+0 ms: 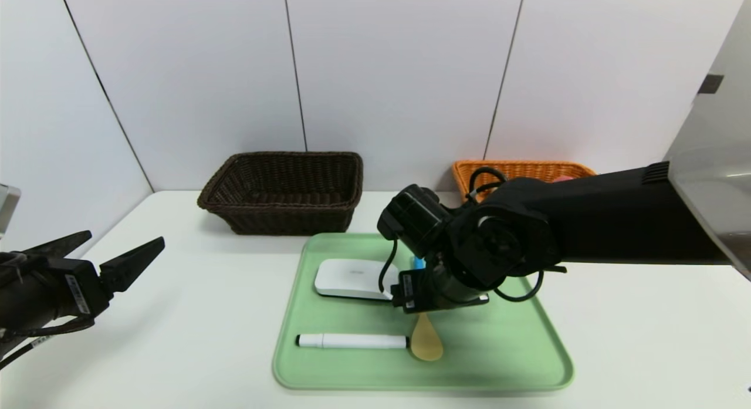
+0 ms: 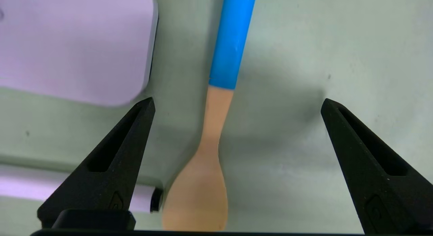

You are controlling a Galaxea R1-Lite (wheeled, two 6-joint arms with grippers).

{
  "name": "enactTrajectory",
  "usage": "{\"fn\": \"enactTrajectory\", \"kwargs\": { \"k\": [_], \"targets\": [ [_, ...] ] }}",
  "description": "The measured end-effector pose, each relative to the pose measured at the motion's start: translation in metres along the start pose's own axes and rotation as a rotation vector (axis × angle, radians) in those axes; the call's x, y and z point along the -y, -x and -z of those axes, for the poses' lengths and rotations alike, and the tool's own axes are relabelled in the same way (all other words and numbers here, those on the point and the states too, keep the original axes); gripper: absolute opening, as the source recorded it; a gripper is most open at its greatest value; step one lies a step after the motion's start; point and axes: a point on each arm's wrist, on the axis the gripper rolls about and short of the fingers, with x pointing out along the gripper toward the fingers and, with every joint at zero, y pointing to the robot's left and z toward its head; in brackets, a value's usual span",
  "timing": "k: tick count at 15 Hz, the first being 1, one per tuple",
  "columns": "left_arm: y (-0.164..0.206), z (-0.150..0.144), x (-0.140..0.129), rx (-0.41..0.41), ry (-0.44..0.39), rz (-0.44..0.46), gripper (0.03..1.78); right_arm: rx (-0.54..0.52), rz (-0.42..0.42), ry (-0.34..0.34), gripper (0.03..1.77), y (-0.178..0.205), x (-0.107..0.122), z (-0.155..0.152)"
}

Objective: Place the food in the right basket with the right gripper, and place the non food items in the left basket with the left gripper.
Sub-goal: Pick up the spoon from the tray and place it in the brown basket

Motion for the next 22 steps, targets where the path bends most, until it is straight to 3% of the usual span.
{"fn": "enactTrajectory", "kwargs": {
  "k": [22],
  "targets": [
    [0.0,-0.001,0.0,0.005,0.0,-0.003,1.69,-0.024,0.059,0.005,1.7,-0.018,0.004,0.005]
  ]
}}
